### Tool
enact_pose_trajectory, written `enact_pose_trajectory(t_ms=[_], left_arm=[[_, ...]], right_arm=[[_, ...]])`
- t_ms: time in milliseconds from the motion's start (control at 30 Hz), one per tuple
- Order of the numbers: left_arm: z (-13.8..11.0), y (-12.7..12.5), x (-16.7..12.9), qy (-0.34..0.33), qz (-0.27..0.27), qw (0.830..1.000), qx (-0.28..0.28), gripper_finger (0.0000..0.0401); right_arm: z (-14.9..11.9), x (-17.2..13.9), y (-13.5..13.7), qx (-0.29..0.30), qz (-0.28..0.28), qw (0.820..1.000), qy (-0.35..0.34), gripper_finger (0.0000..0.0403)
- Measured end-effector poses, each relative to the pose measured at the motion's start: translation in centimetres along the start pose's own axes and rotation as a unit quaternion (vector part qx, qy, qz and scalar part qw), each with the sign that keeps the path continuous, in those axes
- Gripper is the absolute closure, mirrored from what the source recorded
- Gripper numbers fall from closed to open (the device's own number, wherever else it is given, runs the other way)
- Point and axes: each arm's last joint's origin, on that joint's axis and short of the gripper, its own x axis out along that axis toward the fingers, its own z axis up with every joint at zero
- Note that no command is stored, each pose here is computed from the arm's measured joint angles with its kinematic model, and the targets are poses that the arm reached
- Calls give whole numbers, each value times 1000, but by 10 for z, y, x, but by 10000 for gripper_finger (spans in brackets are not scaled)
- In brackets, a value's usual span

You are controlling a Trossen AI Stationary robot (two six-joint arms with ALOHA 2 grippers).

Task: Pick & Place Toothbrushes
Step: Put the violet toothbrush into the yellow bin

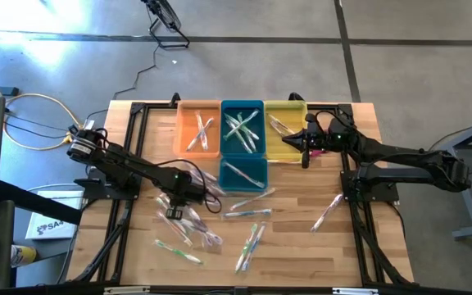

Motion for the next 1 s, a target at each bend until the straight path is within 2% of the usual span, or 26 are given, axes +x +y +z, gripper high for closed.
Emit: enact_pose_trajectory(t_ms=[300, 533, 767, 1000], left_arm=[[-19, 9, -9, 71, 11, 997, -10, 366], [-18, 32, -19, 35, 8, 999, -38, 366], [-20, 52, -19, 35, 2, 996, -82, 366], [-20, 59, -19, 34, -9, 996, -78, 366]], right_arm=[[0, 0, 0, 0, 0, 1000, -1, 399], [1, 0, 0, 4, -1, 1000, -4, 399], [1, 0, 0, 4, -1, 1000, -4, 399], [1, 0, 0, 4, -1, 1000, -5, 399]])
